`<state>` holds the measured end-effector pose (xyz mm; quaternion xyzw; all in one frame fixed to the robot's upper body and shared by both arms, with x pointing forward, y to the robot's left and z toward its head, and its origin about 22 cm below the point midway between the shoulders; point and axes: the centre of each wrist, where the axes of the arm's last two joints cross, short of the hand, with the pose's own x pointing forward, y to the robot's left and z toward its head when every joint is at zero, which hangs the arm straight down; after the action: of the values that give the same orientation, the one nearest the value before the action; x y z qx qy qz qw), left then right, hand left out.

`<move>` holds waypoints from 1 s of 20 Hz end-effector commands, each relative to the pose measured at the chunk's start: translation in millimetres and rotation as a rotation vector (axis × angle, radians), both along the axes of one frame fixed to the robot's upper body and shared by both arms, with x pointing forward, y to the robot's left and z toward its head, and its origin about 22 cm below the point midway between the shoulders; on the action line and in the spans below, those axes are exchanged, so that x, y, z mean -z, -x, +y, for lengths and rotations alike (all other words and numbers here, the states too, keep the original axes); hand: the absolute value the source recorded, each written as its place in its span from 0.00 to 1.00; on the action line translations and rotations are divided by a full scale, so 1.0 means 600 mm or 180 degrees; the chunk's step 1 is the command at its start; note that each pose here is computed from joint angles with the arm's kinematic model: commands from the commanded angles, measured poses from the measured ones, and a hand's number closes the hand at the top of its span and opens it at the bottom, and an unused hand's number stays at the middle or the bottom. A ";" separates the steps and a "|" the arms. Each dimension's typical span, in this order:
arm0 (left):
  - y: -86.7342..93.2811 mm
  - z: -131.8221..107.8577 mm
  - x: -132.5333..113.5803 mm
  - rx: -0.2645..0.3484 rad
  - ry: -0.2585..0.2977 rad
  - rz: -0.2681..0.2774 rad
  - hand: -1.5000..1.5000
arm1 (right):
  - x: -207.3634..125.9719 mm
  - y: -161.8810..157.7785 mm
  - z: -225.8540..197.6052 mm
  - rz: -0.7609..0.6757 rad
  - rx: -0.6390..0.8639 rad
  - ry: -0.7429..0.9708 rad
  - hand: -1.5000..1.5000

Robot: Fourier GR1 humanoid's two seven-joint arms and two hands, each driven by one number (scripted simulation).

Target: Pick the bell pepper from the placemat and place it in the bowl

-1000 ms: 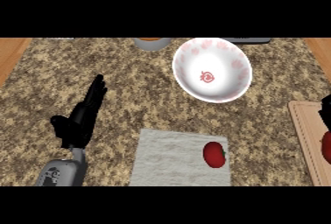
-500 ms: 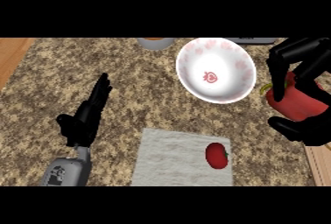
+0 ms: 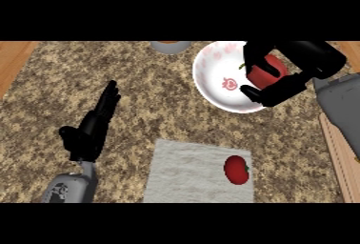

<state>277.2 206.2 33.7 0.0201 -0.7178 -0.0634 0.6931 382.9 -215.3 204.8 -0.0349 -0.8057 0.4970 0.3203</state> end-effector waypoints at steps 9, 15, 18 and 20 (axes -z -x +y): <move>-0.008 0.005 -0.009 0.0012 0.0050 -0.0060 0.50 | 0.137 -0.106 0.028 0.0105 0.0184 0.0503 1.00; -0.004 -0.003 0.011 0.0054 -0.0030 -0.0041 0.50 | 0.180 -0.114 -0.001 0.0905 -0.0101 0.0558 0.00; 0.007 -0.010 0.016 0.0086 0.0011 -0.0043 0.50 | 0.167 -0.125 -0.003 0.0960 -0.0306 0.0402 0.00; -0.005 -0.014 0.018 0.0061 0.0042 -0.0108 0.50 | 0.194 -0.120 -0.004 0.0990 -0.0380 0.0159 0.00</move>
<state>279.7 199.1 27.0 0.0100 -0.7248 -0.0694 0.6854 456.1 -217.3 106.2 0.0319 -0.7254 0.5536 0.4078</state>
